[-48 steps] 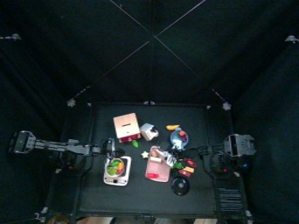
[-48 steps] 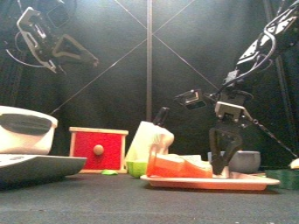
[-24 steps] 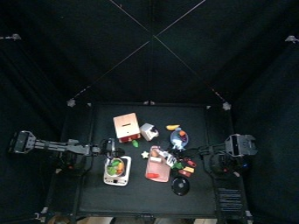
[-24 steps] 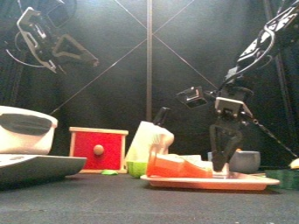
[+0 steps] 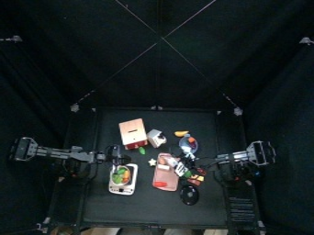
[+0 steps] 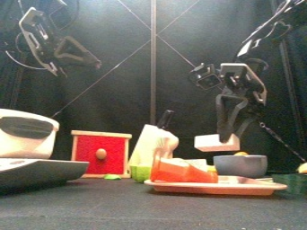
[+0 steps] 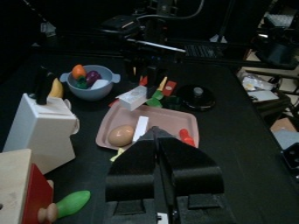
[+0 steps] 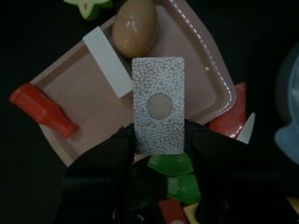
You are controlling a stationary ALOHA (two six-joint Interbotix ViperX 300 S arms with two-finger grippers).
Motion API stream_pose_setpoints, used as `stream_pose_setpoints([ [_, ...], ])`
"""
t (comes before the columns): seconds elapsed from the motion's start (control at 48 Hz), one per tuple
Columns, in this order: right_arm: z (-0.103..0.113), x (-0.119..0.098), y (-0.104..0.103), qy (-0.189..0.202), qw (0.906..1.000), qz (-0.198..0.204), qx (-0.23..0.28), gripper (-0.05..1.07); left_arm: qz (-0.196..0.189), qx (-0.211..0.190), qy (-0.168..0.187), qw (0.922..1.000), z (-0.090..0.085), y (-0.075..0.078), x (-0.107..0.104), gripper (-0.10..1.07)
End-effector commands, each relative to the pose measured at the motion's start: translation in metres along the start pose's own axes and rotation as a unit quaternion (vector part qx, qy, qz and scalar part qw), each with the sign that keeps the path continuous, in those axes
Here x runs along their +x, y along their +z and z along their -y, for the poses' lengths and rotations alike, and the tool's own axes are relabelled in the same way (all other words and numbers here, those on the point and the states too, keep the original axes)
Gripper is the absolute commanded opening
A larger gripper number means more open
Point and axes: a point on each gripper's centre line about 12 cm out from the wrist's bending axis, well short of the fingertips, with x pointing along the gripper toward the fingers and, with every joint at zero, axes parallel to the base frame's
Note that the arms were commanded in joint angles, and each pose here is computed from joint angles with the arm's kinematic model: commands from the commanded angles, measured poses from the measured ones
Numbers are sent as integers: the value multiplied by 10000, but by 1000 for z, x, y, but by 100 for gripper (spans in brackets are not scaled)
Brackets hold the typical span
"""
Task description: Place ketchup on plate
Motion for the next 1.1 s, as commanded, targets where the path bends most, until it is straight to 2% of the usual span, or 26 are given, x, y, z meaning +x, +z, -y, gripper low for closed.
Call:
stream_pose_setpoints([
  [0.0, -13, -15, -1, 138, 9996, 188, 131, 57, 122, -28, -12, 9999, 1, 7, 1, 35],
  [0.167, -32, -23, -17, 178, 9983, 267, 486, 57, 122, -138, 21, 9998, 0, 7, 1, 35],
  [0.354, -58, -32, -47, 88, 9958, 355, 837, 57, 129, -292, 68, 9995, -1, 8, 1, 35],
  [0.583, -99, -38, -85, -104, 9877, 550, 1461, 57, 115, -422, -111, 9990, 10, 7, 1, 35],
  [0.812, -138, -27, -109, -373, 9773, 665, 1976, 57, 105, -655, -189, 9976, 17, 8, 1, 35],
  [1.083, -175, -3, -124, -694, 9686, 506, 2335, 57, 93, -878, -287, 9957, 24, 9, 0, 35],
])
